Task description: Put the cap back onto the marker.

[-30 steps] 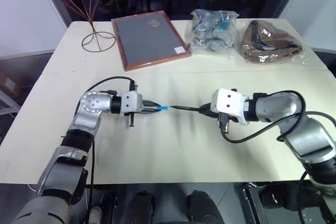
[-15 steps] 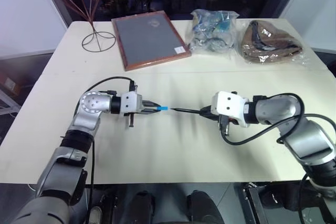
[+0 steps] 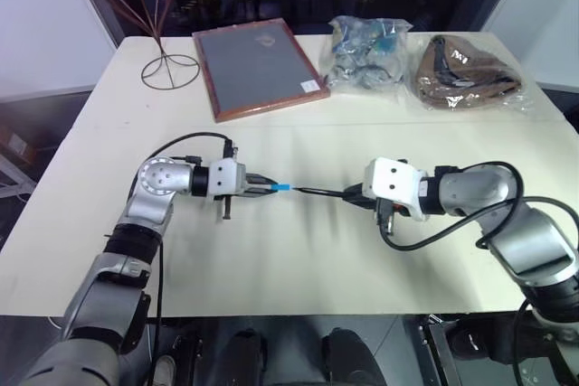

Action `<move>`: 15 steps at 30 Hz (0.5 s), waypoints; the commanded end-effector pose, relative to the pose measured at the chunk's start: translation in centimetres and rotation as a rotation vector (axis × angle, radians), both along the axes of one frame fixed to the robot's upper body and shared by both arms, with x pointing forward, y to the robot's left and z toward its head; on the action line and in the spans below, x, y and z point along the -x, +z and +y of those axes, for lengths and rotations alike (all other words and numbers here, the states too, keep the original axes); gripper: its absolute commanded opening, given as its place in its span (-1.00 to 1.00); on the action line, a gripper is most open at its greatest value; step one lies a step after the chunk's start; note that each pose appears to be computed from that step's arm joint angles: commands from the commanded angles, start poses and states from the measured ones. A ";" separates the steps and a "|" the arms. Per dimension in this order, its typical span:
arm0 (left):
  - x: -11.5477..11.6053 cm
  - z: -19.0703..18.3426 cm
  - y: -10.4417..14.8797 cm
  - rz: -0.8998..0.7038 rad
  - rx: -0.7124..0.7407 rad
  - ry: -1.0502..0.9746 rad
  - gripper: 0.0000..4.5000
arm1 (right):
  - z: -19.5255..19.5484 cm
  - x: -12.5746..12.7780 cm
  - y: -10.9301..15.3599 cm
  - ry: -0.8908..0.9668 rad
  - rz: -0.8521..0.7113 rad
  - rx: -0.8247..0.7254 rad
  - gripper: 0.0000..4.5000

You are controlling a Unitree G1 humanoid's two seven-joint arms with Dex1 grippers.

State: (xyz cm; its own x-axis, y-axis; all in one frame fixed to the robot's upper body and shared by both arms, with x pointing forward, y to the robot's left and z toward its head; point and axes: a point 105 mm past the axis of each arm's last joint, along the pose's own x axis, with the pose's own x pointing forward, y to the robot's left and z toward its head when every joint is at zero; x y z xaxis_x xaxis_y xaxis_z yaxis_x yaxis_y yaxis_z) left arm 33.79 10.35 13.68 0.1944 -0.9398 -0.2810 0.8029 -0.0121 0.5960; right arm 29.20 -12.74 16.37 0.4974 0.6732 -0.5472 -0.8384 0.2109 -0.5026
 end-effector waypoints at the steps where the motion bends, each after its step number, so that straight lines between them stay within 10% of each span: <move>1: 0.1 -0.2 0.7 -0.032 0.020 -0.012 -1.00 | 0.8 0.4 1.0 0.035 -0.043 -0.010 -0.97; 15: 0.3 -0.4 0.5 -0.033 0.018 -0.026 -1.00 | 1.5 0.4 1.0 0.057 -0.045 -0.017 -0.97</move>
